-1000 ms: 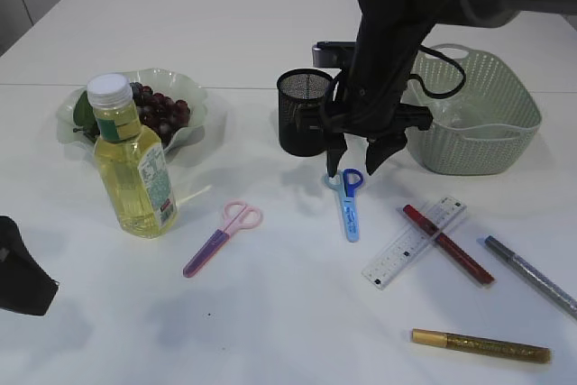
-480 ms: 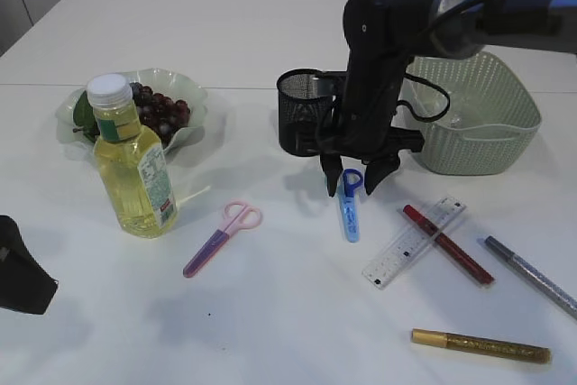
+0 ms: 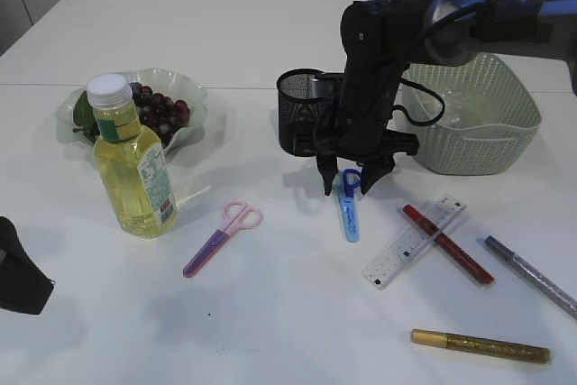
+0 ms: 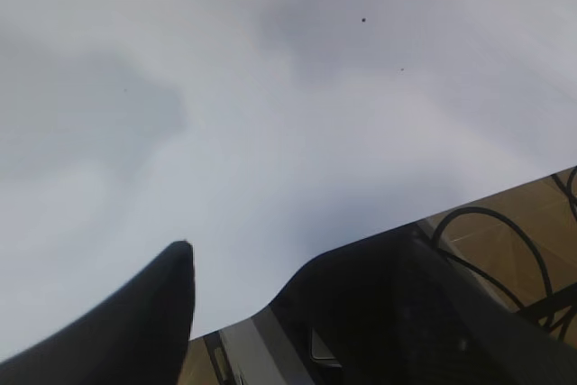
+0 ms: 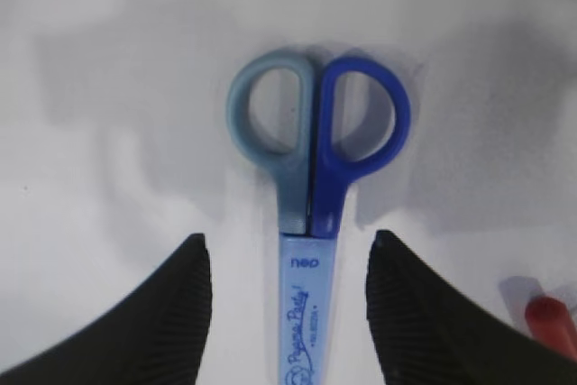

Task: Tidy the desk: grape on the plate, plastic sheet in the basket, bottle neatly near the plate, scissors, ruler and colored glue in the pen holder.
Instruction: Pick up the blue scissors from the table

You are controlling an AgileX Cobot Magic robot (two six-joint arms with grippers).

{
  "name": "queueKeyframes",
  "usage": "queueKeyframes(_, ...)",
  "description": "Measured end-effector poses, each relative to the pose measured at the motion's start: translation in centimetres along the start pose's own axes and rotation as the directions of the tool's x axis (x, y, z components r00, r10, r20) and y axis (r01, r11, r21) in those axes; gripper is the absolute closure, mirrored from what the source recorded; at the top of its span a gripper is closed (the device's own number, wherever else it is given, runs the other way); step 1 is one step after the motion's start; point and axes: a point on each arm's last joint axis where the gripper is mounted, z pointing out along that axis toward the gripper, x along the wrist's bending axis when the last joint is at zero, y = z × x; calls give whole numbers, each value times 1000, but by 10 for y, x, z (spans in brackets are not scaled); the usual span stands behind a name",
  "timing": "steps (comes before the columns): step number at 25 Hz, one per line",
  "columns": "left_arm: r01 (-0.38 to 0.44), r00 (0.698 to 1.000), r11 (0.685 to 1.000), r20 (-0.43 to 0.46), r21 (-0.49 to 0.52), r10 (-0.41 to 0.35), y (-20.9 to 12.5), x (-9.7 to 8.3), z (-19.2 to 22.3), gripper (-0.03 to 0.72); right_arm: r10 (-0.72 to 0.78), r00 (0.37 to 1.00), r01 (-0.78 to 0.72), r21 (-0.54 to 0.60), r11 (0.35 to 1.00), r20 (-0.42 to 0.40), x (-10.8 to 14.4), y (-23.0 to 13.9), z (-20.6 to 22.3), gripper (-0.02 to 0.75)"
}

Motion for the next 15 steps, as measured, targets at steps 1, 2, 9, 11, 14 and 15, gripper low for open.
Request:
queueKeyframes(1, -1, 1000, 1000, -1, 0, 1, 0, 0, 0, 180, 2, 1000, -2, -2, 1000, -1, 0, 0, 0, 300)
queueKeyframes(2, -1, 1000, 1000, -1, 0, 1, 0, 0, 0, 180, 2, 1000, -2, -4, 1000, 0, 0, 0, 0, 300)
queueKeyframes(9, -6, 1000, 1000, -9, -6, 6, 1, 1, 0, 180, -2, 1000, 2, -11, 1000, 12, -1, 1, 0, 300)
queueKeyframes(11, -13, 1000, 1000, -18, -6, 13, 1, 2, 0, 180, -4, 1000, 4, -12, 1000, 15, -1, 1, 0, 300)
queueKeyframes(14, -20, 999, 1000, -30, -6, 20, 1, 3, 0, 181, -5, 1000, 5, -15, 1000, 16, -1, 1, 0, 300)
queueKeyframes(15, -22, 999, 1000, -32, -8, 22, 1, 3, 0, 181, -3, 1000, 3, -20, 1000, 15, -1, 2, 0, 300)
